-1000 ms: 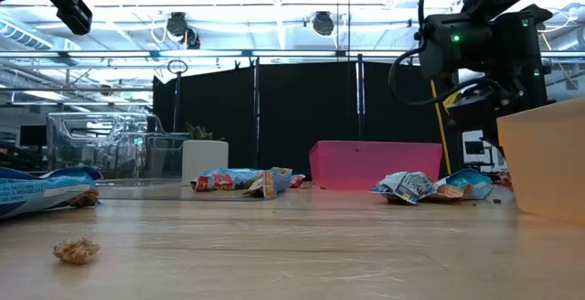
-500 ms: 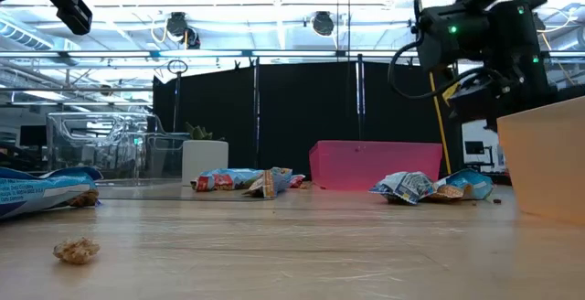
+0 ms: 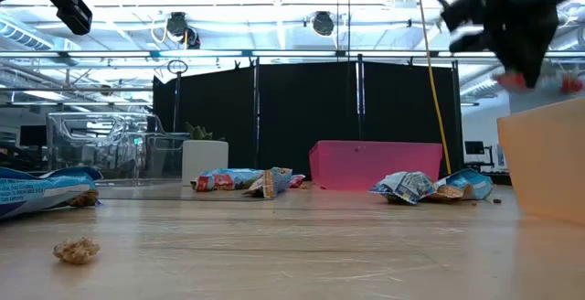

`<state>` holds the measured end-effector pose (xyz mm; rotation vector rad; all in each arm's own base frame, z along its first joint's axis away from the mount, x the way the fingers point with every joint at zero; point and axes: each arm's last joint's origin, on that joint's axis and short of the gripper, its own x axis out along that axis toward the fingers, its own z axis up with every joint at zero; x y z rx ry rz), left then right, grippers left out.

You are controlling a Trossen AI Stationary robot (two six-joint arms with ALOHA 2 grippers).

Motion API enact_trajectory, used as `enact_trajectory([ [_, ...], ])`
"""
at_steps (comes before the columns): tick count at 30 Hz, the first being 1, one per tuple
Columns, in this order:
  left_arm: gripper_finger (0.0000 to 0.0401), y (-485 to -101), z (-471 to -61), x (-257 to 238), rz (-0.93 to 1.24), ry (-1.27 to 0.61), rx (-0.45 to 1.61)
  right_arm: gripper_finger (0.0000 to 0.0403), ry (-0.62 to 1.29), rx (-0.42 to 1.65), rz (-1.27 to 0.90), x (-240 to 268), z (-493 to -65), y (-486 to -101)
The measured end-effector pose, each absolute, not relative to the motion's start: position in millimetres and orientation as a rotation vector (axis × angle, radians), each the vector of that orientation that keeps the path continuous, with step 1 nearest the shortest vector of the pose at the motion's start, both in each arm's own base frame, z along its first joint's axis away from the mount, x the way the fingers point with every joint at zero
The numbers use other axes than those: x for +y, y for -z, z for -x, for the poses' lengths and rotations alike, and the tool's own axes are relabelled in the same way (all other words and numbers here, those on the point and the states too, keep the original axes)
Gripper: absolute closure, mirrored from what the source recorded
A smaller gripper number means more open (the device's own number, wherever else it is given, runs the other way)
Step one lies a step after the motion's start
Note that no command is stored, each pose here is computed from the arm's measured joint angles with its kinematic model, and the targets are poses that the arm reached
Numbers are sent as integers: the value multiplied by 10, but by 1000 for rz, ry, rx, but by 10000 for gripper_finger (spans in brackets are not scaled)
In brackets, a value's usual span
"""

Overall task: Pick and place Granola Bars by type
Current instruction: Put the red granola bar into the red bin

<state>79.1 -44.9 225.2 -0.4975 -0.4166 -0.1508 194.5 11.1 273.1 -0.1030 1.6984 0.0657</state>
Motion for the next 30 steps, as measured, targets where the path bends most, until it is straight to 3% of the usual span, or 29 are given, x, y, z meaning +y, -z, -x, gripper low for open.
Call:
enact_trajectory([
  [15, 217, -2252, -791, -449, 497, 151, -416, 403, 24, 1349, -57, 121, -1977, -3815],
  [23, 217, -2252, -791, -450, 497, 151, -416, 403, 36, 1226, -85, 117, -1932, -4112],
  [30, 217, -2252, -791, -450, 497, 151, -416, 403, 75, 1128, 4, -92, -2114, -4125],
])
